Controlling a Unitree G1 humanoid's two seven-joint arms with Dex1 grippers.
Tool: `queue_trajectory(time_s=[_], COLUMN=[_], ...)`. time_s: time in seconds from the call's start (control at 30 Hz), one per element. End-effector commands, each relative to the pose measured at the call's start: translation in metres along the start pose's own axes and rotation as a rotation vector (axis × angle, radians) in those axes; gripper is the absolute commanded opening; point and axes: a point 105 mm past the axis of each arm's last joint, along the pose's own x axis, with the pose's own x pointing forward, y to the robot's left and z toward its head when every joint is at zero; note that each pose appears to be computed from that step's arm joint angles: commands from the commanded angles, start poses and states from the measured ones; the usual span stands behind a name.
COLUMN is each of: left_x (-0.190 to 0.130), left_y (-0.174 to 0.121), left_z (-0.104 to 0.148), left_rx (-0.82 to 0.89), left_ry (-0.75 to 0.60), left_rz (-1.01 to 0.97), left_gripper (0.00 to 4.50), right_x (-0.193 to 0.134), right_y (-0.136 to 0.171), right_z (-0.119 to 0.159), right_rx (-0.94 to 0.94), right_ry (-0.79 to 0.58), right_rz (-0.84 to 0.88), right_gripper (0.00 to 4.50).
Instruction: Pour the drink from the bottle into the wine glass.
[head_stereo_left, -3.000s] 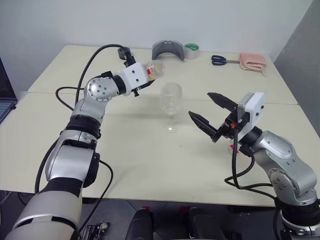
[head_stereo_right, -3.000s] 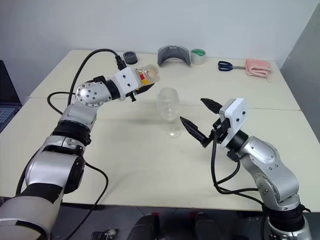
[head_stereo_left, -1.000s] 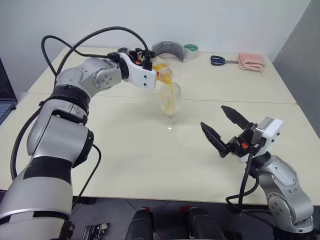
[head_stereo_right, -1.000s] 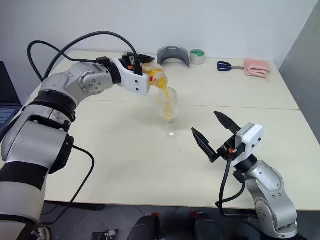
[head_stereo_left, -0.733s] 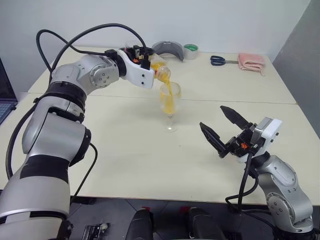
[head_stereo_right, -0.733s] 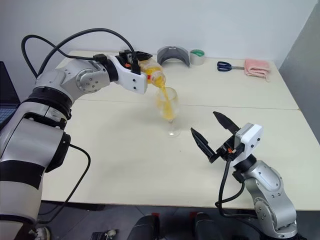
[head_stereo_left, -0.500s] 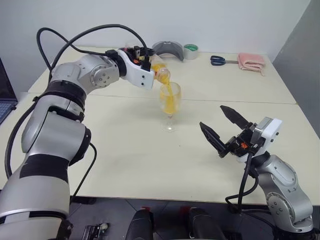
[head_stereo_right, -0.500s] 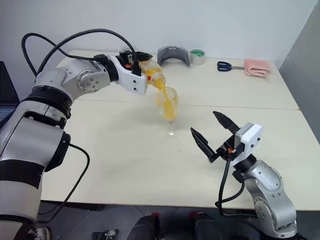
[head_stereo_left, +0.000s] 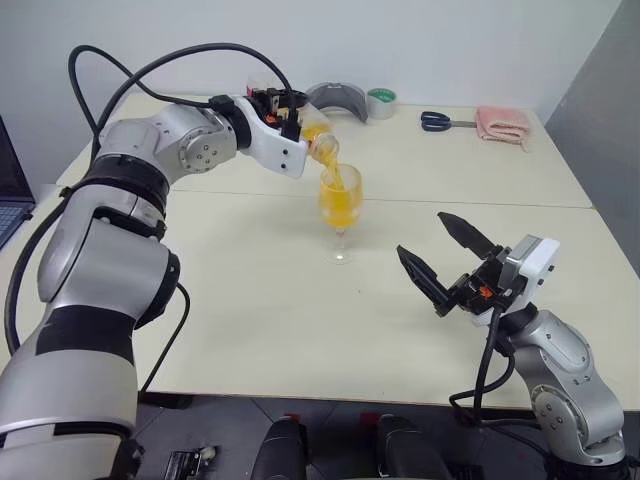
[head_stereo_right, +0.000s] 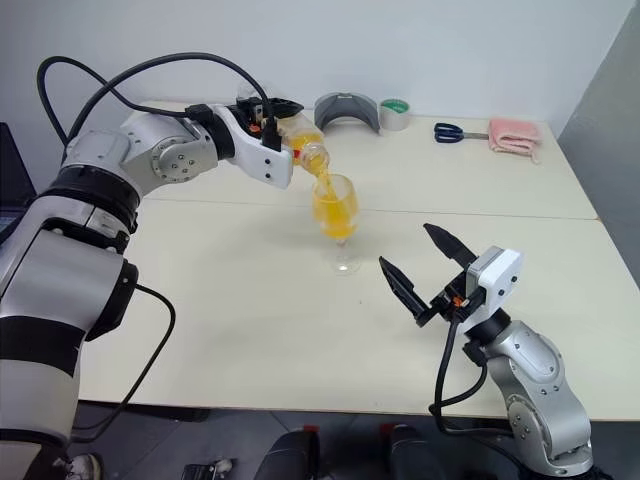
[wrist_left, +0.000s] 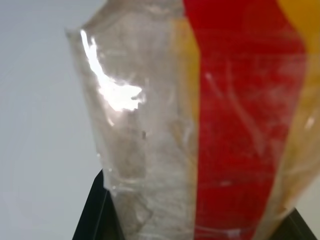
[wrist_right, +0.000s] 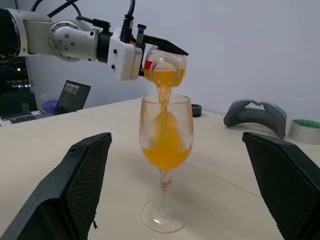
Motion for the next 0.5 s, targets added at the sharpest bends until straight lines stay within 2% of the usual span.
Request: queue_trajectory(time_s=[0.03,0.3,0.5], left_x=[-0.005,-0.004,0.0], left_y=[0.026,0.023,0.015], left_z=[-0.007,-0.007,0.001], left_rx=[0.048,0.02,-0.156], left_ry=[0.021,0.023,-0.015], left_rz=[0.066,0.059,0.04], left_gripper=[1.63,1.63,1.63], right_x=[0.001,0.001,0.001], right_y=[0.004,0.003,0.002], right_z=[0.013,0.011,0.009], right_rx=[-0.032,-0.034,-0.033], right_ry=[-0.05,-0.042,-0.034], right_rz=[0.012,0.002,-0.004], right_gripper=[4.5,4.5,4.5])
